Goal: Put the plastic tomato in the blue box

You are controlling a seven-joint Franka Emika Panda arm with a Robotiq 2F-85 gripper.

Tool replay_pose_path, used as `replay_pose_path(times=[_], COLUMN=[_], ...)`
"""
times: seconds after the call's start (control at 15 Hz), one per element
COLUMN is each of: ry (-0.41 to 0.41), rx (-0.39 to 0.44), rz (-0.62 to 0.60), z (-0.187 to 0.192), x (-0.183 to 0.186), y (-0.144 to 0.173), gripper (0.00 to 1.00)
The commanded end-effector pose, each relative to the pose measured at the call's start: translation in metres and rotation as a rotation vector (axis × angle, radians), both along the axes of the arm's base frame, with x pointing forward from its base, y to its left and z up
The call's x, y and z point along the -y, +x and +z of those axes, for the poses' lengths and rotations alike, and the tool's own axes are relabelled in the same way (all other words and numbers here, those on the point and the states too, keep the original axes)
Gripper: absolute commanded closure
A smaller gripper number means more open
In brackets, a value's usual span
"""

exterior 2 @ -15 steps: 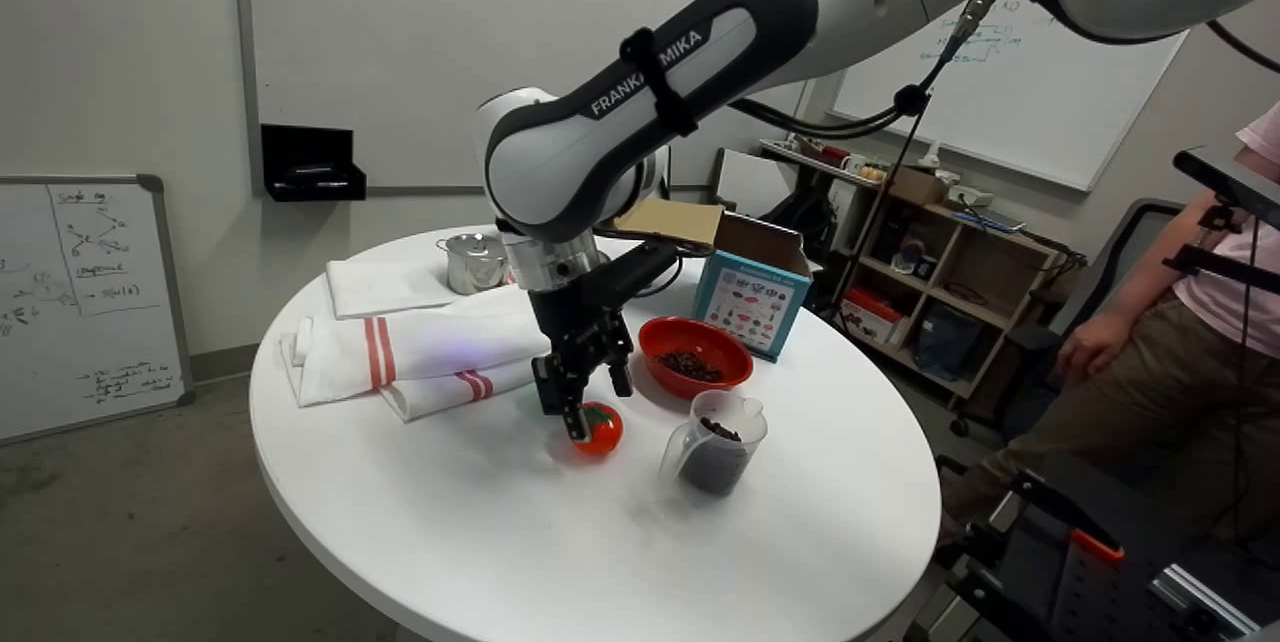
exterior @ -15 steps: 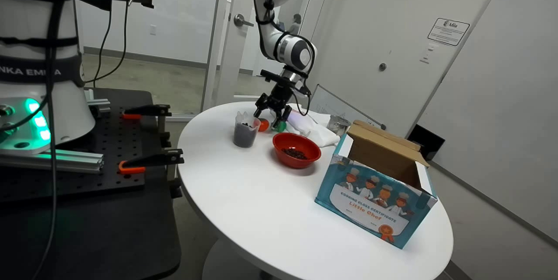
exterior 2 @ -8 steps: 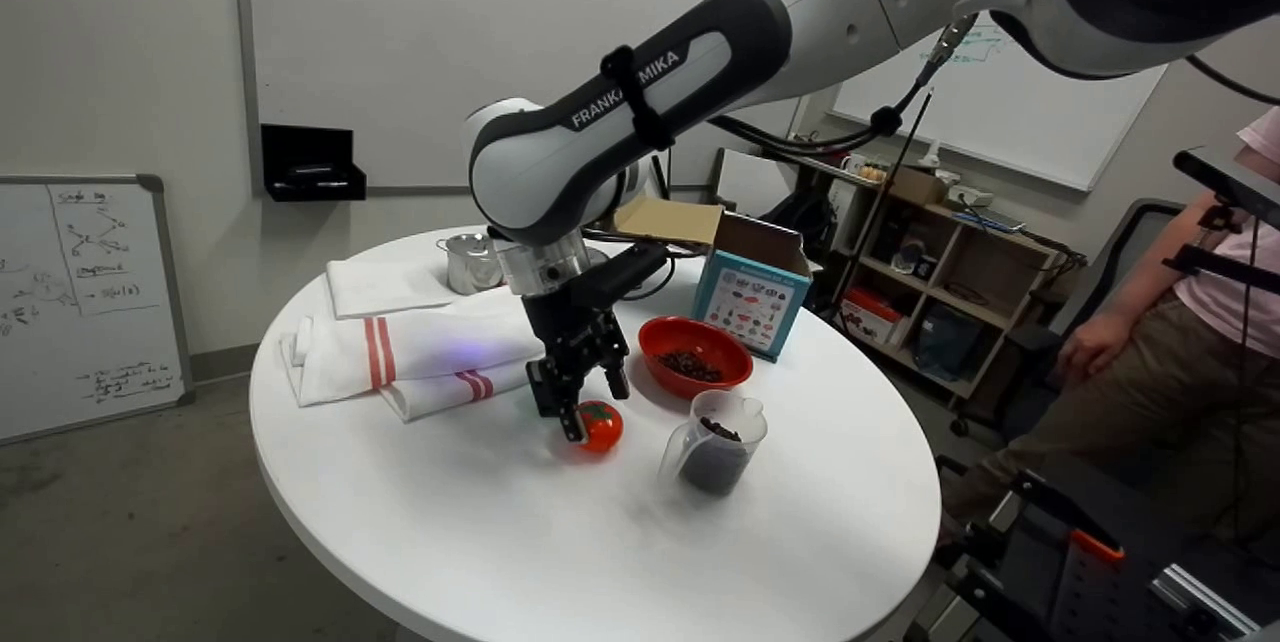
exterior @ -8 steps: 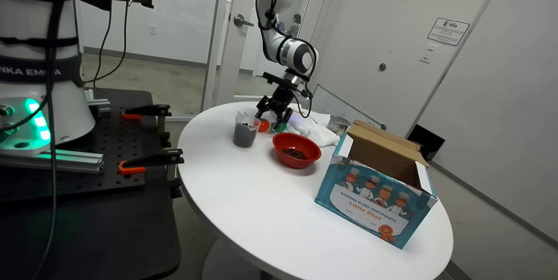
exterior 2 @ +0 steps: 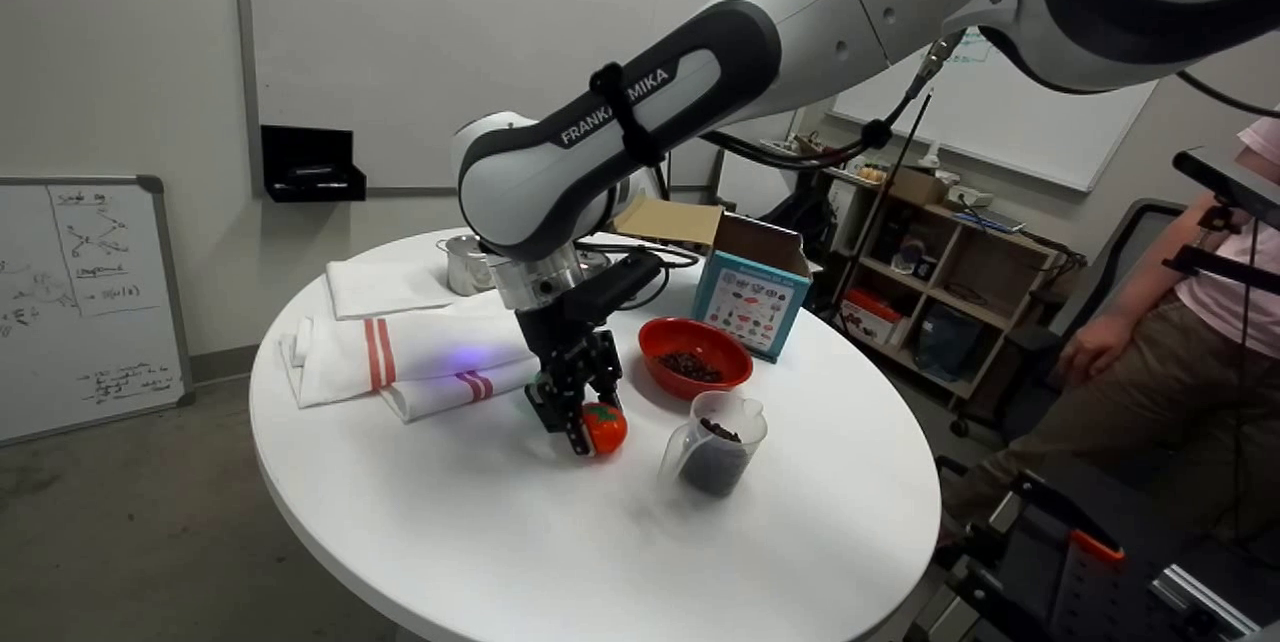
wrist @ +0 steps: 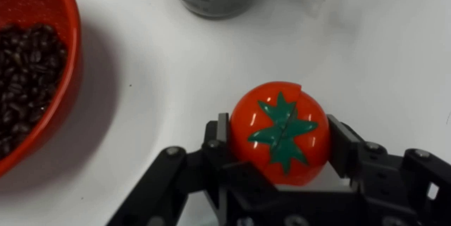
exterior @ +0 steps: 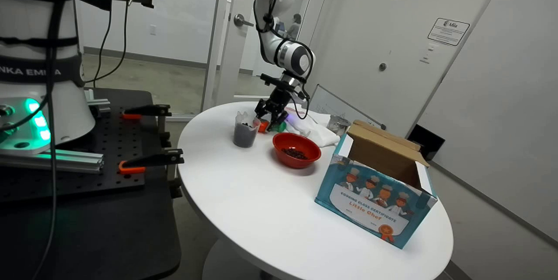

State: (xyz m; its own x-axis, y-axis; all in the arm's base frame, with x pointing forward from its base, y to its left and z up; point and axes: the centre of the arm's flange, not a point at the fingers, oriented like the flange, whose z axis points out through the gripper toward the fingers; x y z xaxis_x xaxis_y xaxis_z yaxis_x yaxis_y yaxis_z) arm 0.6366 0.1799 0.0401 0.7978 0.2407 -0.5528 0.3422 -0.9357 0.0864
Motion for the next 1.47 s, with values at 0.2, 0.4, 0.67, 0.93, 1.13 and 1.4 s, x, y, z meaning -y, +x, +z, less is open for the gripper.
replay_pose_path(times=[0.2, 0.4, 0.67, 0.93, 1.13, 1.4], ry=[0.017, 0.023, -0.026, -0.109, -0.146, -0.131], rx=[-0.003, -0.004, -0.004, -0.008, 0.012, 0.063], rz=[0.049, 0.067, 0.086, 0.078, 0.042, -0.098], z=[0.019, 0.043, 0.091, 0.148, 0.188, 0.234], x=[-0.006, -0.004, 0.000, 0.007, 0.021, 0.071], y=[-0.005, -0.010, -0.018, -0.021, -0.023, -0.017], gripper=[0.62, 0.62, 0.62, 0.62, 0.62, 0.62])
